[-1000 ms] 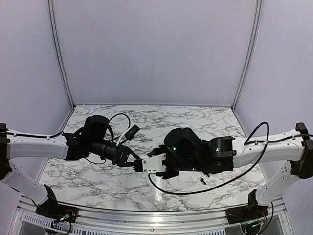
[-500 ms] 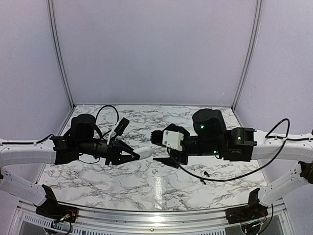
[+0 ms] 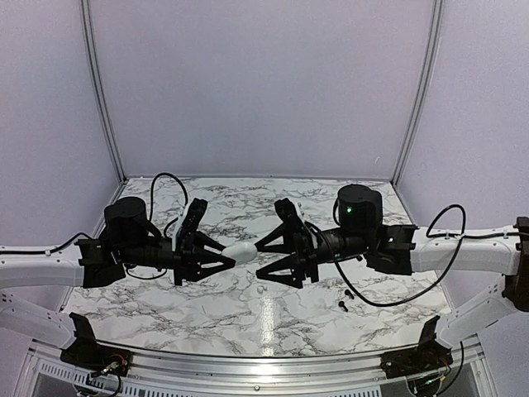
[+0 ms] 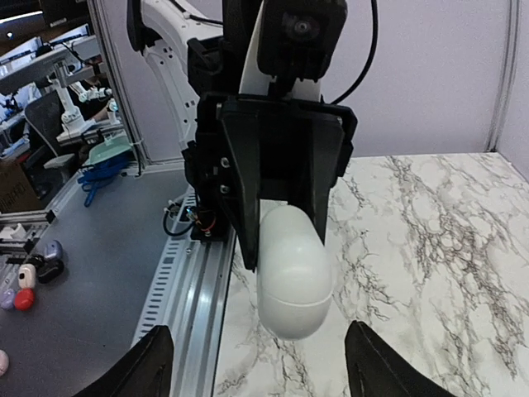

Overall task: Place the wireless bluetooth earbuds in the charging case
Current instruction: Pass from the left arm to the right

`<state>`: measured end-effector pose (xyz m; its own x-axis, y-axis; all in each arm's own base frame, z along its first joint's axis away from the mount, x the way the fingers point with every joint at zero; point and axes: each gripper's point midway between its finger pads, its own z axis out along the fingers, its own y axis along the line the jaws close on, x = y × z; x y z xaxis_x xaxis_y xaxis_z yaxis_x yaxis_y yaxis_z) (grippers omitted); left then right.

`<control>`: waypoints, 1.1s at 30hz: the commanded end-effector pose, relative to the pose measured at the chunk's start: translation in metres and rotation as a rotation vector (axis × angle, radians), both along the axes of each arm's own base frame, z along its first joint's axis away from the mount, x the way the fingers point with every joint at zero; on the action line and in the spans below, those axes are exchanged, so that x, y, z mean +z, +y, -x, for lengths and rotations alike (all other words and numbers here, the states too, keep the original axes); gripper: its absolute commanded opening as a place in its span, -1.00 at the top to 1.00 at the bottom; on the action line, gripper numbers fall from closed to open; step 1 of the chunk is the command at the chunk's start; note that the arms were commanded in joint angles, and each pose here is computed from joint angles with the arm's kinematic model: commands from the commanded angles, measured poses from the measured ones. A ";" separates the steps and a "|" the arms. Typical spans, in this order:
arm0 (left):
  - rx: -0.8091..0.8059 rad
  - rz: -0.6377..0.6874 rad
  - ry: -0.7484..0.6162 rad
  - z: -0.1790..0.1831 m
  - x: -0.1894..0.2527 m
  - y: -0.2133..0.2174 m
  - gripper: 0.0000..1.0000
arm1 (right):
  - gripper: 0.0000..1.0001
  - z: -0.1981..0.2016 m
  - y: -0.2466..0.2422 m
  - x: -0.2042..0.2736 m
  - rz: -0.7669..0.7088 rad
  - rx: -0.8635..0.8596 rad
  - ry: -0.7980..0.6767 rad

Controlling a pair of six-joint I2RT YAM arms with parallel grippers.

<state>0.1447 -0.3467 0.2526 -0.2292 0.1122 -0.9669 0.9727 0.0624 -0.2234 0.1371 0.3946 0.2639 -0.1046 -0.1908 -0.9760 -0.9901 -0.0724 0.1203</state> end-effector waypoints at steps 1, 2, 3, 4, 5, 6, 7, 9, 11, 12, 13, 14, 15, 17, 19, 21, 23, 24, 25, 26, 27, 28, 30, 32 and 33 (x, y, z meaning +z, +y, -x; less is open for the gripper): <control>0.005 0.063 -0.105 -0.002 0.027 -0.006 1.00 | -0.37 0.012 0.004 0.039 -0.123 0.094 0.044; 0.008 0.066 -0.110 -0.002 0.028 -0.007 1.00 | -0.33 0.012 0.004 0.039 -0.120 0.096 0.050; 0.006 0.070 -0.115 -0.002 0.030 -0.007 1.00 | -0.30 0.012 0.005 0.038 -0.118 0.098 0.055; 0.004 0.072 -0.119 -0.001 0.031 -0.008 1.00 | -0.27 0.013 0.005 0.037 -0.114 0.099 0.061; 0.002 0.076 -0.122 -0.001 0.033 -0.009 1.00 | -0.23 0.013 0.005 0.037 -0.118 0.101 0.063; 0.002 0.076 -0.123 -0.001 0.033 -0.010 1.00 | -0.19 0.013 0.005 0.037 -0.122 0.101 0.065; 0.004 0.077 -0.125 -0.001 0.034 -0.011 1.00 | -0.13 0.013 0.005 0.036 -0.124 0.099 0.069; 0.010 0.082 -0.126 -0.003 0.036 -0.014 1.00 | -0.06 0.012 0.006 0.034 -0.121 0.097 0.076; 0.009 0.091 -0.126 -0.002 0.038 -0.018 1.00 | -0.02 0.011 0.006 0.033 -0.122 0.087 0.079; 0.008 0.095 -0.128 -0.002 0.038 -0.019 1.00 | 0.01 0.010 0.005 0.033 -0.126 0.084 0.077; 0.008 0.097 -0.129 -0.002 0.038 -0.021 1.00 | 0.02 0.010 0.005 0.034 -0.128 0.081 0.075; 0.006 0.099 -0.128 -0.002 0.038 -0.023 1.00 | 0.03 0.010 0.004 0.035 -0.131 0.079 0.073; 0.003 0.100 -0.125 -0.002 0.038 -0.024 1.00 | 0.05 0.011 0.004 0.035 -0.132 0.079 0.072; 0.004 0.107 -0.123 -0.002 0.039 -0.026 1.00 | 0.14 0.011 0.003 0.035 -0.132 0.078 0.068; 0.004 0.114 -0.124 -0.003 0.040 -0.028 1.00 | 0.23 0.011 0.003 0.032 -0.130 0.076 0.071; 0.006 0.125 -0.129 -0.002 0.043 -0.028 1.00 | 0.26 0.011 0.003 0.028 -0.123 0.075 0.078; 0.004 0.132 -0.133 -0.002 0.045 -0.028 1.00 | 0.27 0.012 0.002 0.025 -0.124 0.077 0.082; 0.003 0.134 -0.134 -0.002 0.046 -0.029 1.00 | 0.26 0.012 0.002 0.024 -0.122 0.077 0.084; 0.003 0.136 -0.137 -0.002 0.047 -0.029 1.00 | 0.25 0.012 0.002 0.023 -0.121 0.075 0.084; 0.001 0.138 -0.139 -0.001 0.047 -0.029 1.00 | 0.23 0.012 0.002 0.022 -0.119 0.074 0.085; 0.000 0.139 -0.140 -0.001 0.048 -0.029 1.00 | 0.19 0.011 0.001 0.021 -0.117 0.071 0.087; 0.002 0.142 -0.142 -0.001 0.049 -0.029 1.00 | 0.13 0.011 0.001 0.019 -0.115 0.068 0.088; 0.003 0.141 -0.141 -0.002 0.048 -0.029 1.00 | 0.09 0.011 0.001 0.018 -0.115 0.066 0.088; 0.002 0.139 -0.136 -0.001 0.047 -0.029 1.00 | 0.10 0.010 0.001 0.017 -0.115 0.064 0.091; 0.002 0.138 -0.133 -0.001 0.047 -0.029 1.00 | 0.11 0.011 0.001 0.018 -0.118 0.065 0.090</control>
<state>0.1421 -0.3724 0.2742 -0.1379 0.0440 -0.9895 0.9899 0.0383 -0.1362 0.1298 0.3959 0.2753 -0.1899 -0.1071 -0.9759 -0.9694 -0.1371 0.2037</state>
